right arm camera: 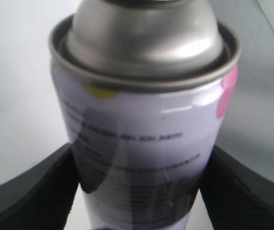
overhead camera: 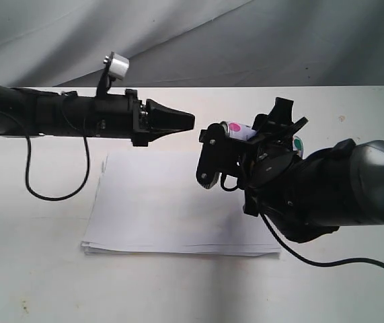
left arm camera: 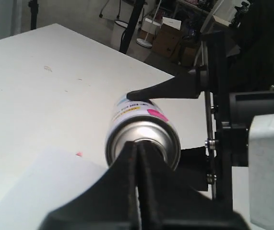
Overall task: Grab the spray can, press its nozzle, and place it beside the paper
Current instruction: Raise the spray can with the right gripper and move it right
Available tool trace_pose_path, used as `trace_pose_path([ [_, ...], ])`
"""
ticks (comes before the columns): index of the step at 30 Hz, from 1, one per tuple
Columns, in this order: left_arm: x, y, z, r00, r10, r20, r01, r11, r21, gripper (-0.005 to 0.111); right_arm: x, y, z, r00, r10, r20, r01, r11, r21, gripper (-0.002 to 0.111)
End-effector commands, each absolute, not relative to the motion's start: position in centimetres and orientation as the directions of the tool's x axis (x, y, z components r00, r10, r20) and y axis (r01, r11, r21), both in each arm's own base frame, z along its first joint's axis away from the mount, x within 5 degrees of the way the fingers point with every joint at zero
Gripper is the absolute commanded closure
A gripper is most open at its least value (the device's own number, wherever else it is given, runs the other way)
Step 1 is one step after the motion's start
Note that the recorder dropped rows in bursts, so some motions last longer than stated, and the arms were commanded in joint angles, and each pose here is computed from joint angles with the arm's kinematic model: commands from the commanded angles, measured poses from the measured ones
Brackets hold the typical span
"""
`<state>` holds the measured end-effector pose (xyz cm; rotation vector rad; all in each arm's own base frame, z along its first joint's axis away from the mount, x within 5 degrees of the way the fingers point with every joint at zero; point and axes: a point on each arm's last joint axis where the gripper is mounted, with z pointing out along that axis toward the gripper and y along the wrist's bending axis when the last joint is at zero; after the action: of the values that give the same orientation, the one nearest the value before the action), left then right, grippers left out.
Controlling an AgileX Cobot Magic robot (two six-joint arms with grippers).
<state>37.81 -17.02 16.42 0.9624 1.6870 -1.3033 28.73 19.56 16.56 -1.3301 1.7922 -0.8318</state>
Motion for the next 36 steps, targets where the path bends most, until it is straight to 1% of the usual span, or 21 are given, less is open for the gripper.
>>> trace_pose_path([
  [1, 36.5, -14.3, 17.7, -0.383, 0.084, -0.92, 0.907, 0.224, -0.357, 0.107, 28.9, 19.7, 17.6, -0.163, -0.97, -0.182, -0.447, 0.237, -0.863, 0.108],
  [7, 34.9, -11.8, 17.4, -0.372, 0.054, -0.927, 0.892, 0.296, -0.341, 0.107, 28.9, 19.7, 17.6, -0.163, -0.97, -0.182, -0.447, 0.237, -0.863, 0.108],
  [12, 34.8, -11.3, 17.2, -0.38, 0.05, -0.923, 0.885, 0.308, -0.348, 0.107, 28.9, 19.6, 17.6, -0.165, -0.969, -0.181, -0.445, 0.237, -0.864, 0.108],
  [14, 34.8, -11.3, 17.2, -0.38, 0.05, -0.923, 0.885, 0.308, -0.348, 0.107, 29.0, 19.5, 17.7, -0.185, -0.964, -0.19, -0.425, 0.252, -0.869, 0.108],
  [16, 34.8, -11.3, 17.2, -0.38, 0.05, -0.923, 0.885, 0.308, -0.348, 0.107, 29.0, 19.3, 18.2, -0.217, -0.945, -0.244, -0.393, 0.314, -0.864, 0.108],
  [17, 34.7, -11.3, 17.2, -0.38, 0.053, -0.923, 0.886, 0.306, -0.347, 0.107, 28.9, 19.2, 18.6, -0.231, -0.928, -0.292, -0.375, 0.362, -0.853, 0.108],
  [21, 34.7, -11.3, 17.2, -0.384, 0.054, -0.922, 0.885, 0.305, -0.351, 0.107, 28.3, 19.0, 21.7, -0.233, -0.847, -0.479, -0.318, 0.531, -0.785, 0.108],
  [24, 34.4, -11.3, 16.9, -0.397, 0.055, -0.916, 0.88, 0.306, -0.363, 0.107, 27.3, 18.5, 25.1, -0.186, -0.778, -0.6, -0.297, 0.627, -0.72, 0.108],
  [28, 34.0, -11.2, 16.5, -0.412, 0.058, -0.909, 0.875, 0.306, -0.377, 0.107, 24.9, 16.6, 29.8, -0.128, -0.627, -0.769, -0.251, 0.77, -0.586, 0.108],
  [32, 33.8, -11.2, 16.5, -0.417, 0.057, -0.907, 0.872, 0.307, -0.382, 0.107, 21.7, 14.1, 32.7, -0.063, -0.494, -0.867, -0.248, 0.849, -0.466, 0.108],
  [36, 33.2, -11.2, 16.7, -0.421, 0.053, -0.905, 0.869, 0.309, -0.386, 0.107, 18.9, 11.3, 33.3, -0.044, -0.366, -0.93, -0.221, 0.911, -0.348, 0.108],
])
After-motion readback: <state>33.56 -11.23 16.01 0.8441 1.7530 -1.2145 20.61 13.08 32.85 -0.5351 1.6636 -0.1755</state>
